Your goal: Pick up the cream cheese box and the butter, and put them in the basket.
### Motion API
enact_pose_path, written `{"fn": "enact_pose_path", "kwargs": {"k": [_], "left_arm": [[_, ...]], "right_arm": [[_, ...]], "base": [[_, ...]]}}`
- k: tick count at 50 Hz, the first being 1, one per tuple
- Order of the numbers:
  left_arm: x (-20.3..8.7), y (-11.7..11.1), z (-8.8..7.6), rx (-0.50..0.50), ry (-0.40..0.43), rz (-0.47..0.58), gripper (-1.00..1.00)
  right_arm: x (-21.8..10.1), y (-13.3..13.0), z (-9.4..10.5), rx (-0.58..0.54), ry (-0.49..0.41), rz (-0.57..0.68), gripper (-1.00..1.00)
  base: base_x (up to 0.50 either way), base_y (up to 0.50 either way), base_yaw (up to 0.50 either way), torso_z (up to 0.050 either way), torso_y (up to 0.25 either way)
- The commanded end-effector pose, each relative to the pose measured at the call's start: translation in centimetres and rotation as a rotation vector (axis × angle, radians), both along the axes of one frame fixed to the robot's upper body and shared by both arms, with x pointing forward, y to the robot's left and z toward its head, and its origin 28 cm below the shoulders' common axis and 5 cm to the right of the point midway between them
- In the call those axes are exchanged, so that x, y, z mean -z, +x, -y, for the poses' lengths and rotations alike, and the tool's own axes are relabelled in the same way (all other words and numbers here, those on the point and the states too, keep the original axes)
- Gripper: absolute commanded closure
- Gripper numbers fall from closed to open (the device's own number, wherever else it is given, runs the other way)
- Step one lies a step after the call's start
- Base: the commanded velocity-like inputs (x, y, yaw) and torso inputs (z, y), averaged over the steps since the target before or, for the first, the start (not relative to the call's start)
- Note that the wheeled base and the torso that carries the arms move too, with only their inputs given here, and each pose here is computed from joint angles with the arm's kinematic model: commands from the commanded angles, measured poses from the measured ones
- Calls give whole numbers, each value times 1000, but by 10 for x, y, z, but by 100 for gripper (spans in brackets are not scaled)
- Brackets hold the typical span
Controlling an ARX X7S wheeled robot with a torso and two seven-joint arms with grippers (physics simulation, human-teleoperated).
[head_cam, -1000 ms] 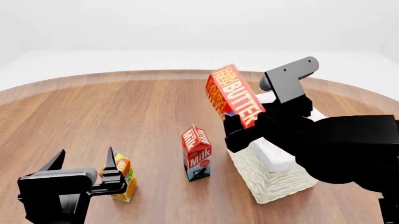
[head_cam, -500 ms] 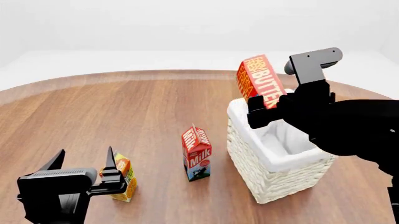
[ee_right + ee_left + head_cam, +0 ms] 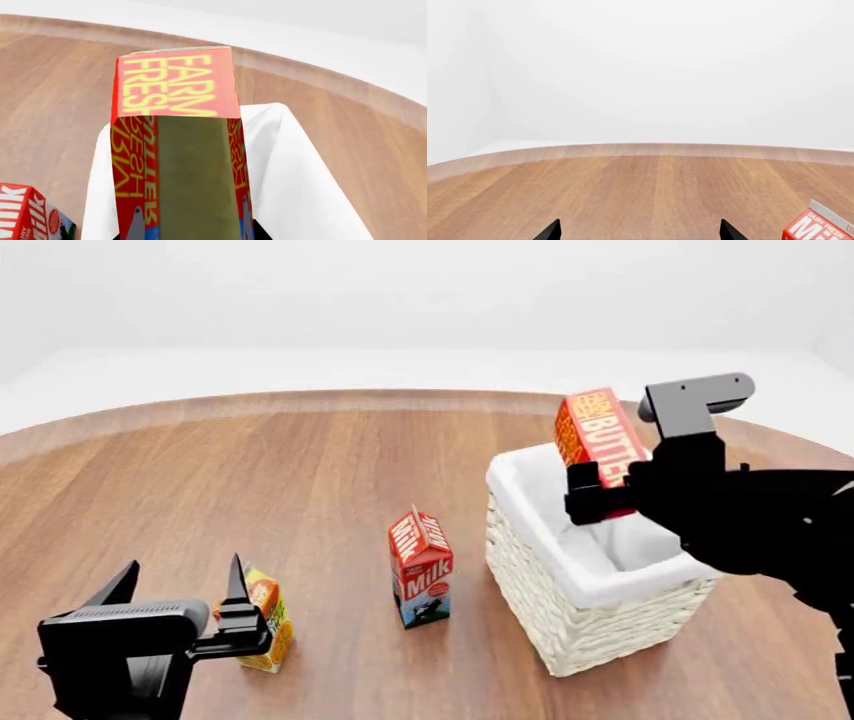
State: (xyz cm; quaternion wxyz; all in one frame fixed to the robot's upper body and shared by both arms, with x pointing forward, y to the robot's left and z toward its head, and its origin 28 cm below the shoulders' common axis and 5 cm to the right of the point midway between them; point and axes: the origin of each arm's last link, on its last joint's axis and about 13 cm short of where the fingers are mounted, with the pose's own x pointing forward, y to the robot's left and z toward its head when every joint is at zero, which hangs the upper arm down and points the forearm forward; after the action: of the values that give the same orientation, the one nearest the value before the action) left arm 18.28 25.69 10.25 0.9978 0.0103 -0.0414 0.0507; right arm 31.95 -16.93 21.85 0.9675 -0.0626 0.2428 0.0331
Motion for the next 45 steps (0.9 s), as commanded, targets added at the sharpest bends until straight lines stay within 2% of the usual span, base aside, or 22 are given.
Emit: {"fn": "enact_pose_path", "kwargs": {"k": [1,12,45], "left_arm": [[1,1,0,0,1,-2,-100],[1,1,0,1,1,-2,-100],[1,0,1,3,3,-3,-100]], "right_arm": [[-3,4,6,29,-35,22,100],[3,10,2,23,-36,10,100],[26,15,11,59,-35,-75,100]], "base": [[0,0,0,0,11],[0,0,0,1,1],[0,0,0,0,1]]}}
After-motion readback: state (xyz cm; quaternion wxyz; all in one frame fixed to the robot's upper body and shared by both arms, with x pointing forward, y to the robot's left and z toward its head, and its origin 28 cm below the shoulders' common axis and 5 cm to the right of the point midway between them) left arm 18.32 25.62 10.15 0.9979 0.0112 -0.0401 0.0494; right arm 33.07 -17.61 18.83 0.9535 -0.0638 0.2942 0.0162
